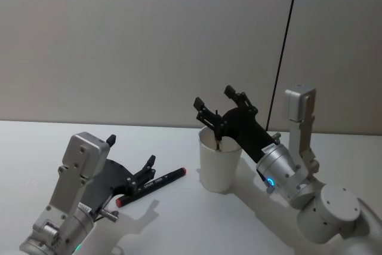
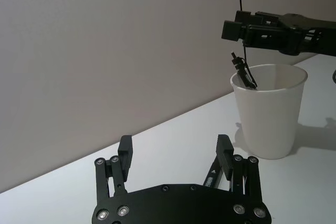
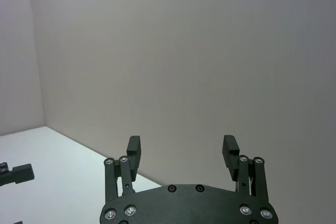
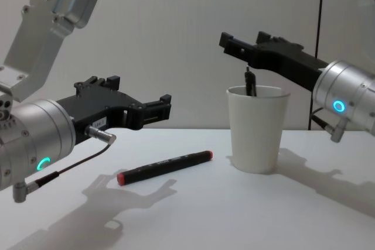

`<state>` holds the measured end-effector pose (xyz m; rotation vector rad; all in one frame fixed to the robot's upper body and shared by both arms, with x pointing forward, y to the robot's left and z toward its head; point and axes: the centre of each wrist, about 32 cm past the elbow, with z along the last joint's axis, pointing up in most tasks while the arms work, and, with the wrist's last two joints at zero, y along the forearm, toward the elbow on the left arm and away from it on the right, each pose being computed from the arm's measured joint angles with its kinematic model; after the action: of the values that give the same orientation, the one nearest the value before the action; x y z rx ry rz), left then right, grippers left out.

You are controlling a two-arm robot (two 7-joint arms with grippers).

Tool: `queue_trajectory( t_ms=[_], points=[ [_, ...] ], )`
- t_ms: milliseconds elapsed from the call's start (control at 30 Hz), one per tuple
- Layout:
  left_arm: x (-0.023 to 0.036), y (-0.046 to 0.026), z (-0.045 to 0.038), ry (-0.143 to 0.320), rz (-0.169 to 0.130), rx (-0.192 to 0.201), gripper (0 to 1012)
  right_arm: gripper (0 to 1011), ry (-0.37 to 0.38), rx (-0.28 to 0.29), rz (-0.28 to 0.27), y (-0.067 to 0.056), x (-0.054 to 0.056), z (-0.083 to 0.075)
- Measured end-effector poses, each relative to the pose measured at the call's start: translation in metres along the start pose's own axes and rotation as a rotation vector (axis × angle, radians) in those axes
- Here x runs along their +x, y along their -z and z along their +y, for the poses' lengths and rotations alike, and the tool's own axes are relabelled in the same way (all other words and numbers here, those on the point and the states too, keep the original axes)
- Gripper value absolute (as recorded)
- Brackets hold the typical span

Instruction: Place the pen into the pen holder.

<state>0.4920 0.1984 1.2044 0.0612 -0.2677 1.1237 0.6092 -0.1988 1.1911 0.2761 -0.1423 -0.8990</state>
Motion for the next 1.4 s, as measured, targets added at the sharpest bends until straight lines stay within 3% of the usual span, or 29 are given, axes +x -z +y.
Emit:
queue_trajectory(
  t_ms=[100, 800, 1100, 1400],
  points=[
    [0.0000, 0.0000, 0.0000, 0.000, 0.000, 0.000, 1003, 999, 0.010, 0.005, 0.008, -0.003, 0.000, -0.003],
    [0.0000, 0.0000, 0.0000, 0.000, 0.000, 0.000, 1003, 1001, 0.146, 0.020, 0.078, -0.030, -0.007, -0.047],
    [0.0000, 0.0000, 0.0000, 0.000, 0.000, 0.000, 1003, 1001, 0.194, 0.018, 0.110, -0.037, -0.013, -0.065],
    [0.0000, 0.0000, 0.0000, 0.000, 0.000, 0.000, 1003, 1001, 0.200, 0.007, 0.105, -0.036, -0.015, -0.068]
  ],
)
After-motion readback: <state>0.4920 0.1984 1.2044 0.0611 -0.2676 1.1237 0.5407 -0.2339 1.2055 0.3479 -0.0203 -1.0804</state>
